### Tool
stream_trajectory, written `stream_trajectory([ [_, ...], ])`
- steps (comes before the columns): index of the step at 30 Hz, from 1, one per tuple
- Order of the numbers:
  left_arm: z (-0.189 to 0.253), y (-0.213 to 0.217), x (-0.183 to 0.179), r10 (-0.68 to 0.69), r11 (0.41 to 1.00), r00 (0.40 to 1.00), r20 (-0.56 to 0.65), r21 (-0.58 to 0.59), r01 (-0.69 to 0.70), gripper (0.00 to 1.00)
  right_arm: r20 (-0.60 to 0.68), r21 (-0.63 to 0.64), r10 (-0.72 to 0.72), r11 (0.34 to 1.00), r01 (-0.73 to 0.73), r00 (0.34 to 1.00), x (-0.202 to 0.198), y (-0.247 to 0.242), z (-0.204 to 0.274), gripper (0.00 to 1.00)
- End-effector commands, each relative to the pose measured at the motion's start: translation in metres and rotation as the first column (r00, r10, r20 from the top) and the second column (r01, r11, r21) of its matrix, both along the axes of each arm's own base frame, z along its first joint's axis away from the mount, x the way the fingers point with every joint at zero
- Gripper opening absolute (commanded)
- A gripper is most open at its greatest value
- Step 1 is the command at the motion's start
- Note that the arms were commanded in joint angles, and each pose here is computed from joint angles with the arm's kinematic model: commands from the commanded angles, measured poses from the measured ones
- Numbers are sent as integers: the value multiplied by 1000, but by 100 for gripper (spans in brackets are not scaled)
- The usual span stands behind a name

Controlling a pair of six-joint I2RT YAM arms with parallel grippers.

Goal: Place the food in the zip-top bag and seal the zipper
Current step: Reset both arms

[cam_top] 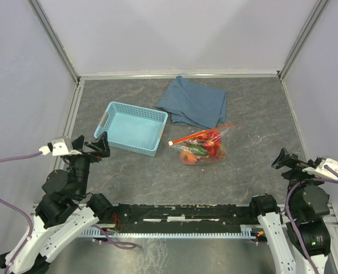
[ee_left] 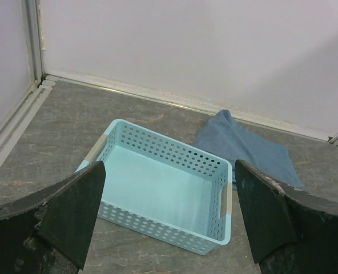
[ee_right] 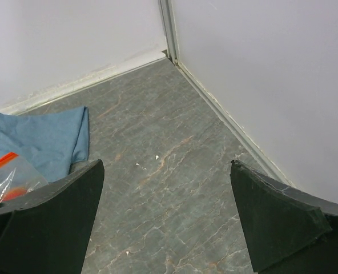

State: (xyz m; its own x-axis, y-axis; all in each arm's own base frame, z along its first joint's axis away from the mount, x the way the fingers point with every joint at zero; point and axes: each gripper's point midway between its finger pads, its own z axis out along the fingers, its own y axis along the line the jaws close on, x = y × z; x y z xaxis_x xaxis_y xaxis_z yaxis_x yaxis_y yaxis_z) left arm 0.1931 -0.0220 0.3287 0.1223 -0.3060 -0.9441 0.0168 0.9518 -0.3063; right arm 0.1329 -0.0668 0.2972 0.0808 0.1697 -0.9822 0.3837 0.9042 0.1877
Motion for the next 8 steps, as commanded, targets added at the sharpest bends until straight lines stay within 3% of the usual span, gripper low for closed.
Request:
stream_trajectory([
  [1, 12, 4, 2, 35, 999, 999, 30, -29, -34, 100, -19, -18, 19, 1000, -19, 1000, 4, 3, 3, 99],
  [8, 10, 0, 6, 25, 1000, 999, 20, -5, -25, 100, -5, -21, 22, 1000, -22, 1000, 2, 3, 5, 99],
])
